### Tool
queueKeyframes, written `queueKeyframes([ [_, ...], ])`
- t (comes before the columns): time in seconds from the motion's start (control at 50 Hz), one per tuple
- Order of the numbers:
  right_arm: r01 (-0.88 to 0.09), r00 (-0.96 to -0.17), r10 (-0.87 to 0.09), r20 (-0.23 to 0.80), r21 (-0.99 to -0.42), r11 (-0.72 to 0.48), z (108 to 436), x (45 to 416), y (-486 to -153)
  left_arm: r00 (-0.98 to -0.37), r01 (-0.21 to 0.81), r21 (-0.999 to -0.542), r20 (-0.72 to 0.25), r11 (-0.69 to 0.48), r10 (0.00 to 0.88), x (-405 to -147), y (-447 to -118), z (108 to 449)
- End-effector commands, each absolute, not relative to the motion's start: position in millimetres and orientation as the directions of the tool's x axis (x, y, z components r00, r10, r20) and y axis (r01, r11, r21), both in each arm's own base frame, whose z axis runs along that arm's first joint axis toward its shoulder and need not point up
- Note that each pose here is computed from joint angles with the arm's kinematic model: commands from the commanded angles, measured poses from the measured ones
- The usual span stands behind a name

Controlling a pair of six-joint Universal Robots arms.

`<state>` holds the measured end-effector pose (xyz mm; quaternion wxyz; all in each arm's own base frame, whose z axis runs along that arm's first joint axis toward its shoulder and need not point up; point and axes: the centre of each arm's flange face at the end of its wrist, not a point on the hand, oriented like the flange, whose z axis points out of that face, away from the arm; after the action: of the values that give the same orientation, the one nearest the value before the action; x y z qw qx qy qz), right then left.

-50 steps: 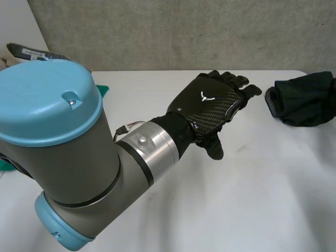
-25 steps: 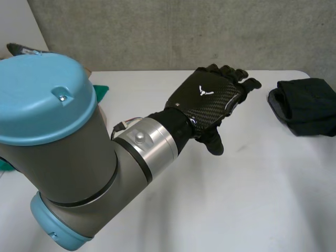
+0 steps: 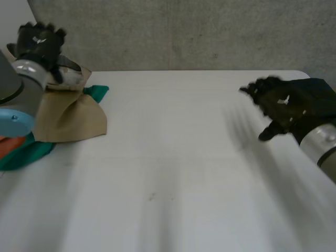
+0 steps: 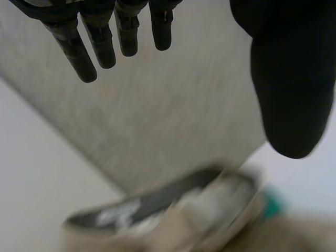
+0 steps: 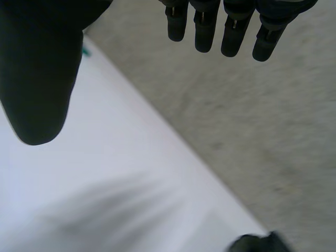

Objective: Fold the laundry.

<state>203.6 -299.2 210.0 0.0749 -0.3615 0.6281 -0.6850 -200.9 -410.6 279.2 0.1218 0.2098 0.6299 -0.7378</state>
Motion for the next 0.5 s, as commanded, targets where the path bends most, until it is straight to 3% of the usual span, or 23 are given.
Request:
queueKeyframes([
  [0.02, -0.446, -0.649, -0.628, 0.429, -0.883, -0.143, 185.4, 214.0, -266.6, -0.766, 0.624, -0.77, -0.636, -0.13, 0.094, -146.1, -487.5, 205.0],
  [0.14, -0.46, -0.645, -0.627, 0.436, -0.877, -0.136, 182.1, 211.3, -265.9, -0.755, 0.618, -0.769, -0.638, -0.162, 0.15, -145.5, -505.0, 178.3],
  [0.22, -0.461, -0.648, -0.626, 0.434, -0.877, -0.132, 182.0, 210.3, -266.0, -0.759, 0.614, -0.766, -0.639, -0.191, 0.122, -147.7, -509.0, 188.7],
  [0.3, -0.463, -0.655, -0.615, 0.44, -0.876, -0.134, 184.7, 209.1, -265.8, -0.789, 0.571, -0.791, -0.602, -0.217, 0.119, -167.5, -499.3, 207.0],
  [0.42, -0.481, -0.695, -0.541, 0.474, -0.865, -0.141, 196.9, 202.9, -270.3, -0.849, 0.374, -0.882, -0.45, -0.288, 0.277, -230.4, -437.4, 258.4],
  [0.5, -0.491, -0.723, -0.482, 0.495, -0.859, -0.146, 207.2, 198.5, -273.4, -0.773, 0.262, -0.902, -0.409, -0.344, 0.484, -280.2, -371.6, 280.8],
])
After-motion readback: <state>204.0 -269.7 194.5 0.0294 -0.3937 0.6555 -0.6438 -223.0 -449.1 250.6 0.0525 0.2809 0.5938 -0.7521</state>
